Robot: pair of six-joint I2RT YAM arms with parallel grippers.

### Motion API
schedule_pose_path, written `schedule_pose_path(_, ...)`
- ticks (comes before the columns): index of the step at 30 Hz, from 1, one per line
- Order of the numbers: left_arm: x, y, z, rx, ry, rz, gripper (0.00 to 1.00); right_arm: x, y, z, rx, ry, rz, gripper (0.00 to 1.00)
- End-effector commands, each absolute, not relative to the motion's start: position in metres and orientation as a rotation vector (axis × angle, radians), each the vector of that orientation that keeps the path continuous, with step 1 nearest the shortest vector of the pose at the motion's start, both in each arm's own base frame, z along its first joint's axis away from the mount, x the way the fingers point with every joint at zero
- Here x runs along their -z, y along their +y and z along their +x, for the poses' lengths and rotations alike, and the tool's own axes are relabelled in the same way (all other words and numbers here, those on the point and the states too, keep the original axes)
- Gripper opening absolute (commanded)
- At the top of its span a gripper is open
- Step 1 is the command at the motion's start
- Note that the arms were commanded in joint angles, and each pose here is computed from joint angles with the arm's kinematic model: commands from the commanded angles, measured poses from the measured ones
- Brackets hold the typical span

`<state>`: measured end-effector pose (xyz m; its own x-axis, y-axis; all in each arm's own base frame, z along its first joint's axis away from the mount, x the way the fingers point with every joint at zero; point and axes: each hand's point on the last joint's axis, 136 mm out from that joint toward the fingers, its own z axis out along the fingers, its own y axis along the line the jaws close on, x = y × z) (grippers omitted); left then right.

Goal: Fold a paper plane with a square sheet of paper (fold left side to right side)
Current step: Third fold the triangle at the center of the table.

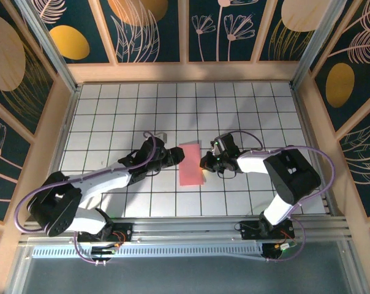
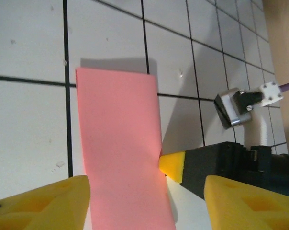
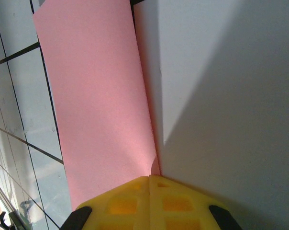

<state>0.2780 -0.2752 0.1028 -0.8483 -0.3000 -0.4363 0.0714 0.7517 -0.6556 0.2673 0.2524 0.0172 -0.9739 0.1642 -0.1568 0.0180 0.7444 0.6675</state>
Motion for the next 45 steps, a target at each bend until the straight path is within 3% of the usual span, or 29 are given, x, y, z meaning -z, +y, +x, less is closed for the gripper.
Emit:
schedule_pose_path(1,-0.095,-0.285,0.273,0.984,2.485,-0.170,0.59,-0.004,0.244,0.261,-0.959,2.787,0.138,0.00)
schedule_pose_path(29,-0.030,-0.298,0.255,0.962,2.734,-0.141,0.45,-0.005,0.243,0.260,-0.954,2.778,0.136,0.00)
schedule_pose_path(45,-0.027,-0.287,0.258,0.838,2.762,-0.142,0.49,-0.004,0.243,0.262,-0.948,2.782,0.133,0.00)
